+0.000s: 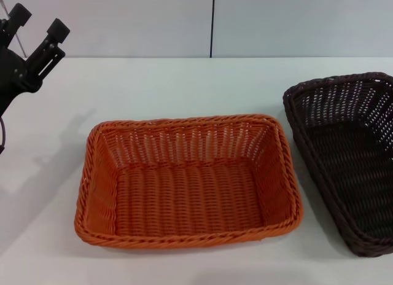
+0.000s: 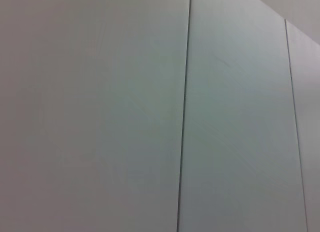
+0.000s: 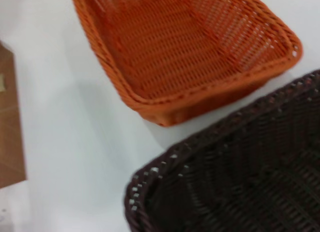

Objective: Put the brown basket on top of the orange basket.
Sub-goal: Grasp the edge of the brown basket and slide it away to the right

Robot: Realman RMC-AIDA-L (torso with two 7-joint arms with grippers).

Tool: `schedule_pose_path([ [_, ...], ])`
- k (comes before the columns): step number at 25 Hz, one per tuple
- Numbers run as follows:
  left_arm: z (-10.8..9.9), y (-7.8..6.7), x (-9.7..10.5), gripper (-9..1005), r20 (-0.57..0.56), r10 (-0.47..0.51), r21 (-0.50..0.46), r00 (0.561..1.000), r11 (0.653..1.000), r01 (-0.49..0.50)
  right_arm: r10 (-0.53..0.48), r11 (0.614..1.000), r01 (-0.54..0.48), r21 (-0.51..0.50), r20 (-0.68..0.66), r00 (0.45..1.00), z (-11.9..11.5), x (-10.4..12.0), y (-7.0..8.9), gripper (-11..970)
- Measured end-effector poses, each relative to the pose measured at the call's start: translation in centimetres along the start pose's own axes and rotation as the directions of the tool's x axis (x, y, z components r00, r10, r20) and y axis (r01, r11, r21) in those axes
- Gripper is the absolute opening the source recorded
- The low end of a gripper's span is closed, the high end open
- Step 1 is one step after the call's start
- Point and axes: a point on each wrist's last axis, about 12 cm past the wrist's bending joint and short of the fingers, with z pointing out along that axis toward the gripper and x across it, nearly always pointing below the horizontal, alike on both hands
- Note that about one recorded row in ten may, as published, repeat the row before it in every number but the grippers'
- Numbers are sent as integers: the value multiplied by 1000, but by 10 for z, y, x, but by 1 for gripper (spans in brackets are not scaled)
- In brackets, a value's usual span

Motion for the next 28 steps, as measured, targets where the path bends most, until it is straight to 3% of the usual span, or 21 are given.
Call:
schedule_pose_path([
  [11,-3,0,1,828,-4,-3,-6,1000,1000,3,8,1000,-6,19,-104,995,26,2,-4,507],
  [19,-4,-1,1,827,-3,-5,-9,1000,1000,5,-30,997,20,-78,-127,991,43,-5,6,506],
  [28,-4,0,0,827,0,-1,-11,1000,1000,1,-56,982,31,-185,-130,990,43,-10,21,507],
])
